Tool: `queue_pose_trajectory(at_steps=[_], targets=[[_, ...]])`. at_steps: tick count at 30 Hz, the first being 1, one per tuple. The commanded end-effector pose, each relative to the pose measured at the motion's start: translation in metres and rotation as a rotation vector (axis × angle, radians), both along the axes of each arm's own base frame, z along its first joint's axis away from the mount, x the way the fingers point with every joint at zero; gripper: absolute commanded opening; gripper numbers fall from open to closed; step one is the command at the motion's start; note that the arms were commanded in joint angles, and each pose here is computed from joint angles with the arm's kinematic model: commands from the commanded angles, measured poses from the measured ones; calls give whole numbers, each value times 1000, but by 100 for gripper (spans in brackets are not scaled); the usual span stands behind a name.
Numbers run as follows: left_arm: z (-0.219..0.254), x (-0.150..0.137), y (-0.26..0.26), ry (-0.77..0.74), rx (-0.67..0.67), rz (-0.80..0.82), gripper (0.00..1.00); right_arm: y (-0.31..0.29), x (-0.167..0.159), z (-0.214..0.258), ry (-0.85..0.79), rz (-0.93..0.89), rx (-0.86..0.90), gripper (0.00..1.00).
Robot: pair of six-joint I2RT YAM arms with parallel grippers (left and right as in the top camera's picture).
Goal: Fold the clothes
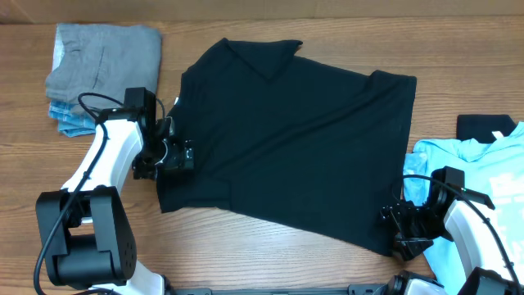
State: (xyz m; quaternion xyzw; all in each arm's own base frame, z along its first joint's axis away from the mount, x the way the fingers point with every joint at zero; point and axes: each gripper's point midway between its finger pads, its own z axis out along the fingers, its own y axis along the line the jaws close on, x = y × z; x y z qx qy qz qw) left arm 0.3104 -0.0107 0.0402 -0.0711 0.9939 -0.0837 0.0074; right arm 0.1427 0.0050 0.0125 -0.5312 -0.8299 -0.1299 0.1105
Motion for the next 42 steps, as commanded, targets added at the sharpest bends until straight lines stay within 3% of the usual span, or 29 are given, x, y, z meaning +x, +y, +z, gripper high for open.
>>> queue_pose_trajectory(at_steps=[1,7,13,21,25,29,33,34,36,42], targets=[[4,5,-17,-48,-99,-92,100,-1,2,0,-23,4,-7,74],[0,6,0,-41,-2,-62,100,-2,6,-1,-42,12,-12,75],[0,13,2,-86,21,-172,98,-5,17,-1,-111,84,-18,75],[-2,14,15,-85,97,-189,92,-5,17,-1,-129,132,-19,78],[-4,12,12,-76,84,-207,78,-5,17,-1,-129,132,-19,80],[-12,9,11,-47,71,-208,52,-5,17,-1,-134,148,-19,81],[-19,0,10,3,63,-209,43,-4,18,-1,-142,148,-12,80],[-19,-2,10,10,61,-209,54,-2,20,0,-148,146,-2,80],[-19,-2,10,12,61,-195,65,-1,22,0,-158,145,5,81],[-18,-12,9,62,56,-134,76,0,28,1,-186,143,13,85]])
